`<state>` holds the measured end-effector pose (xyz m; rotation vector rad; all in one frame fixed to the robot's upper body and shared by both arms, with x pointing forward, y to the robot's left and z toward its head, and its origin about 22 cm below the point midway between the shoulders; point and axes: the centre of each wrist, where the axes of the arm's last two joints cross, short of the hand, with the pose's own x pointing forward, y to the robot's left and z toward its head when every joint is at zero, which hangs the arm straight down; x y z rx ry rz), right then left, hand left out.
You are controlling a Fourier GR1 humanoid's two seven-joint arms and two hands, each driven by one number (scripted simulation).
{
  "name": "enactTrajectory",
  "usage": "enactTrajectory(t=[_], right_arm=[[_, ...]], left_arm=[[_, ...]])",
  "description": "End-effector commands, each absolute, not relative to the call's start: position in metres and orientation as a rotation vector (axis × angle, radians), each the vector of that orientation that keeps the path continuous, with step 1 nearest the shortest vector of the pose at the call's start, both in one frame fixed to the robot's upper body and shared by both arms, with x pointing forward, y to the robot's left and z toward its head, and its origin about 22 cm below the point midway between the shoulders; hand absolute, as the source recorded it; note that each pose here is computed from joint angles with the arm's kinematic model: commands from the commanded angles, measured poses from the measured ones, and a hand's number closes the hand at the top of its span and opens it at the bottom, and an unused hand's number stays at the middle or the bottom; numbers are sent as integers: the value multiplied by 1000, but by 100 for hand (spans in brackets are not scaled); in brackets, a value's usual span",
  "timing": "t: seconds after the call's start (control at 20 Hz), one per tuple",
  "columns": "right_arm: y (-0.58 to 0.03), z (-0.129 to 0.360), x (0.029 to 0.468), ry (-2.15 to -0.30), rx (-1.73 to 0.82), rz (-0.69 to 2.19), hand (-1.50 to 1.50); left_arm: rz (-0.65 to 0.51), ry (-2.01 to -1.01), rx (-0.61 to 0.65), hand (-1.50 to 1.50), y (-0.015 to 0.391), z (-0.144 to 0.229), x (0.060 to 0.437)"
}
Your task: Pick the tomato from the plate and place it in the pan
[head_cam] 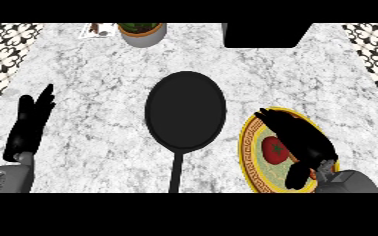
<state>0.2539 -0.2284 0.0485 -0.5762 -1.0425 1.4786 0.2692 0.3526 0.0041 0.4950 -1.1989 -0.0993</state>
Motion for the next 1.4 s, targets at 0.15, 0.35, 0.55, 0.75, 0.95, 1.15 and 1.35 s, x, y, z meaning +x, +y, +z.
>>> enactTrajectory(t=[0.15,0.35,0.55,0.75,0.95,1.15,1.35], right_arm=[[-214,30,255,-980,-585,1478,-150],[-225,-6,253,-952,-629,1513,-150],[-210,16,264,-1067,-654,1576,150],[-222,12,260,-1087,-734,1589,150],[-228,8,287,-1103,-723,1558,150],[-257,10,270,-1168,-714,1545,150],[-332,24,275,-1172,-732,1532,150]], left_arm=[[-104,-1193,496,0,355,12,274],[-83,-1195,490,0,356,7,257],[-93,-1194,478,0,346,10,272],[-93,-1202,495,0,346,18,276],[-93,-1213,491,0,342,3,274],[-104,-1196,504,0,353,8,274],[-100,-1196,501,0,357,16,278]])
